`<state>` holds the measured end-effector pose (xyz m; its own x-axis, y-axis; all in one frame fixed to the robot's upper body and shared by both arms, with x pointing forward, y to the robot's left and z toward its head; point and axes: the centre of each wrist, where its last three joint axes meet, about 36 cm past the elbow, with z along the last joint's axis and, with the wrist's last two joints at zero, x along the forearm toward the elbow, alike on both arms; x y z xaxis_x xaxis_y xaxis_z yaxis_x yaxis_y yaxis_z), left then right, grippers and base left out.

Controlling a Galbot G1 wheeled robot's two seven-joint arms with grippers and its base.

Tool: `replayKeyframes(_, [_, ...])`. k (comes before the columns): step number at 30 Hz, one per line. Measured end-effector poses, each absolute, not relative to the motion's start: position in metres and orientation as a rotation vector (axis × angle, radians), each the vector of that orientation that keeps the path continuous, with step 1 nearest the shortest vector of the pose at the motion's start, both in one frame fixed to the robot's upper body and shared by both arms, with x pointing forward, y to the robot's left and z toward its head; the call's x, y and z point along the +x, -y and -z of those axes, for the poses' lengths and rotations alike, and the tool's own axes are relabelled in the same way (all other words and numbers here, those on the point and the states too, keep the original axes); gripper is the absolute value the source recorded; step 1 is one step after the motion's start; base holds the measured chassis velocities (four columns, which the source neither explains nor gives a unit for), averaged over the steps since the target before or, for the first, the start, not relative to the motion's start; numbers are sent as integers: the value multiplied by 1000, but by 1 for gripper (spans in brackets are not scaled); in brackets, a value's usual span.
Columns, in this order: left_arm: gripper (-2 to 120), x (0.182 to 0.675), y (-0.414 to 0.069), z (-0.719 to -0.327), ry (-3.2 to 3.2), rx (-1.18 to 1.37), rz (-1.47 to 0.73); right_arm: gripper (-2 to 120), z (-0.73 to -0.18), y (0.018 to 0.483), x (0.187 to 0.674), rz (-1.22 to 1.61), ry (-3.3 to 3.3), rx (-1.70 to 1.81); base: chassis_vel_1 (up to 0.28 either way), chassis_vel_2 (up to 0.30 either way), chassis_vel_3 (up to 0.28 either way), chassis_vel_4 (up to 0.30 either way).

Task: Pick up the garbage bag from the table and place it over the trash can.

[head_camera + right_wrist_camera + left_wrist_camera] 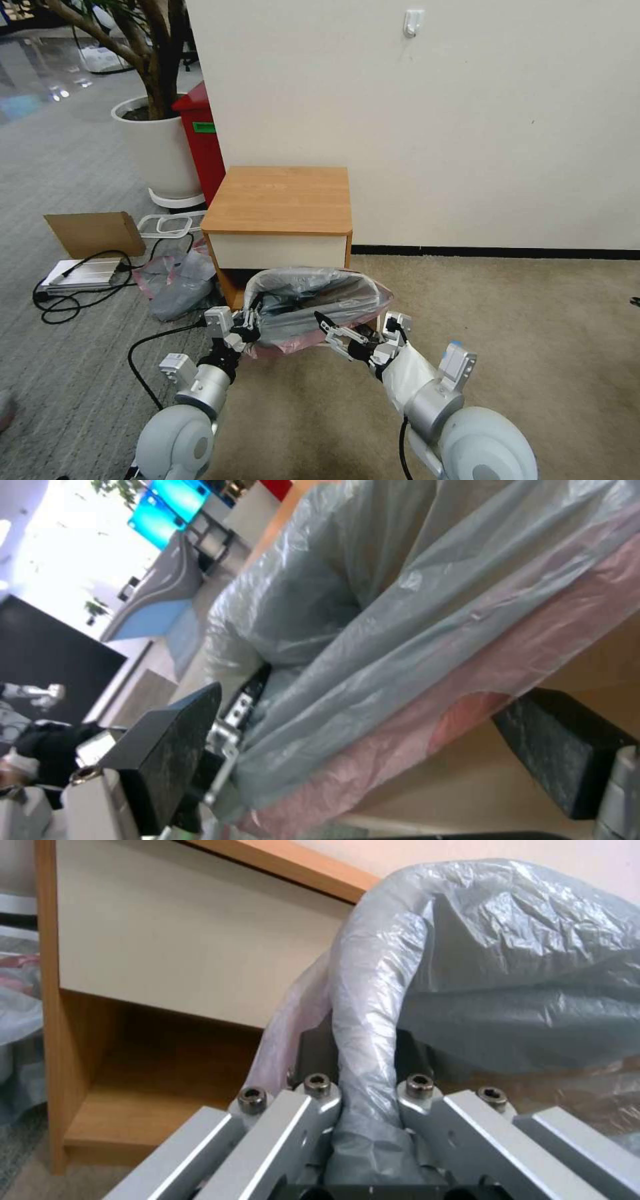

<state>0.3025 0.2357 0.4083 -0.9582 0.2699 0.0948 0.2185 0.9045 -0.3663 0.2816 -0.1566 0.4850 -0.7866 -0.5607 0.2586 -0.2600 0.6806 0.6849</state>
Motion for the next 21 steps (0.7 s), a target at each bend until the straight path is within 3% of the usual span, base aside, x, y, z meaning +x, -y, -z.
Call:
replayKeyframes(10, [5, 298, -235, -407, 2915, -376, -544, 92, -483, 157, 292, 957, 2440, 653, 0, 0, 0, 0])
replayKeyframes(21, [5, 297, -234, -405, 2909, -387, -539, 49, -488, 152, 289, 948, 2437, 639, 0, 0, 0, 0])
